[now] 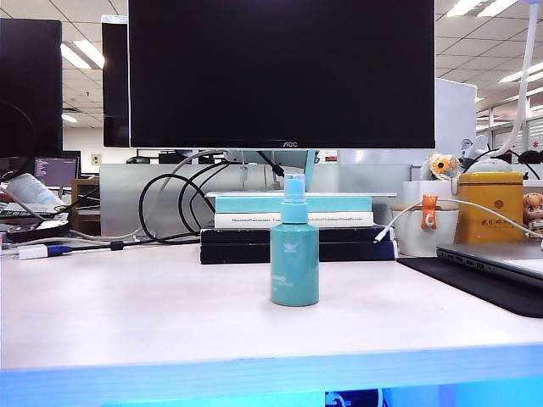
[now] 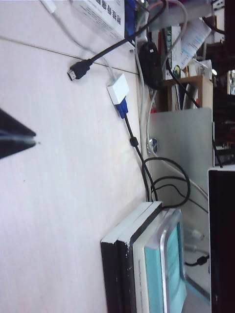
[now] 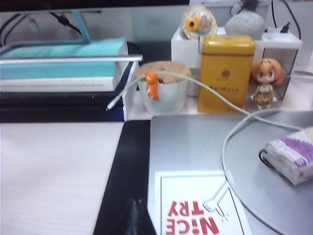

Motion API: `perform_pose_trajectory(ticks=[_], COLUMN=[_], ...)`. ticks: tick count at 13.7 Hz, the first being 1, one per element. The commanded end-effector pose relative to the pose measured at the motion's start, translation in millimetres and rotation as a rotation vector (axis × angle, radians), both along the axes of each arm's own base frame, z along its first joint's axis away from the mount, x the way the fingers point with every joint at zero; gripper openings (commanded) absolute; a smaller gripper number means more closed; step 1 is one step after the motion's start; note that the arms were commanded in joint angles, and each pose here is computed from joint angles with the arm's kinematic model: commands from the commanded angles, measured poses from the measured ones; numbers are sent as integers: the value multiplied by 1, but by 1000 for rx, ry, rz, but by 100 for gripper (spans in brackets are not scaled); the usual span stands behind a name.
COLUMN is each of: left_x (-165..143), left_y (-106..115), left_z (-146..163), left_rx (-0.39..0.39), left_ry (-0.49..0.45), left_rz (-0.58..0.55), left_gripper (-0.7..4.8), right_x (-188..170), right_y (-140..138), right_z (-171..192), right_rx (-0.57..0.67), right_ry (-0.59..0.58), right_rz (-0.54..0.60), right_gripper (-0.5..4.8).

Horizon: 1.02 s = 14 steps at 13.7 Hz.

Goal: Pick up the sprayer with the left hand, pick up its lid with the right hand then put the lid on the sprayer.

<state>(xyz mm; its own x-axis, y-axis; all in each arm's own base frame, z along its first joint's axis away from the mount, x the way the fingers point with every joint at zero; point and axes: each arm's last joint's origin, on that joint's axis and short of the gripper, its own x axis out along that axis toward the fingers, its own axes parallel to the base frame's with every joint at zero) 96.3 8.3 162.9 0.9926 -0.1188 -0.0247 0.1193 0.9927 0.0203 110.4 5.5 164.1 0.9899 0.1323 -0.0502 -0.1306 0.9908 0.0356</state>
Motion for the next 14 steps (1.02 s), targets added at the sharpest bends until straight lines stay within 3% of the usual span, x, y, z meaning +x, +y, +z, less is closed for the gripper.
perform_pose_trajectory(ticks=[1, 3, 6, 7, 8, 10, 11, 14], left_x=[0, 0, 0, -1, -1, 0, 0, 0], left_y=[0, 5, 5, 5, 5, 5, 5, 5], left_z=[-1, -3, -3, -11, -12, -6, -6, -6], left_rx=[-44, -33, -34, -40, -42, -43, -133, -137], left_ry=[15, 35, 36, 119, 130, 64, 70, 71], left_rz=[12, 176, 183, 185, 184, 184, 184, 185], left_gripper=[-6, -5, -3, -3, -2, -2, -2, -2], right_x=[0, 0, 0, 0, 0, 0, 0, 0], right_y=[-5, -10, -9, -9, -9, -9, -9, -9], right_z=[-4, -5, -4, -4, -4, -4, -4, -4], right_rx=[-6, 25, 26, 25, 26, 26, 26, 26], right_ry=[22, 38, 32, 30, 30, 32, 31, 31], right_rz=[-50, -97, -91, -92, -92, -91, -91, -91], right_gripper=[-6, -6, -5, -5, -5, -5, -5, -5])
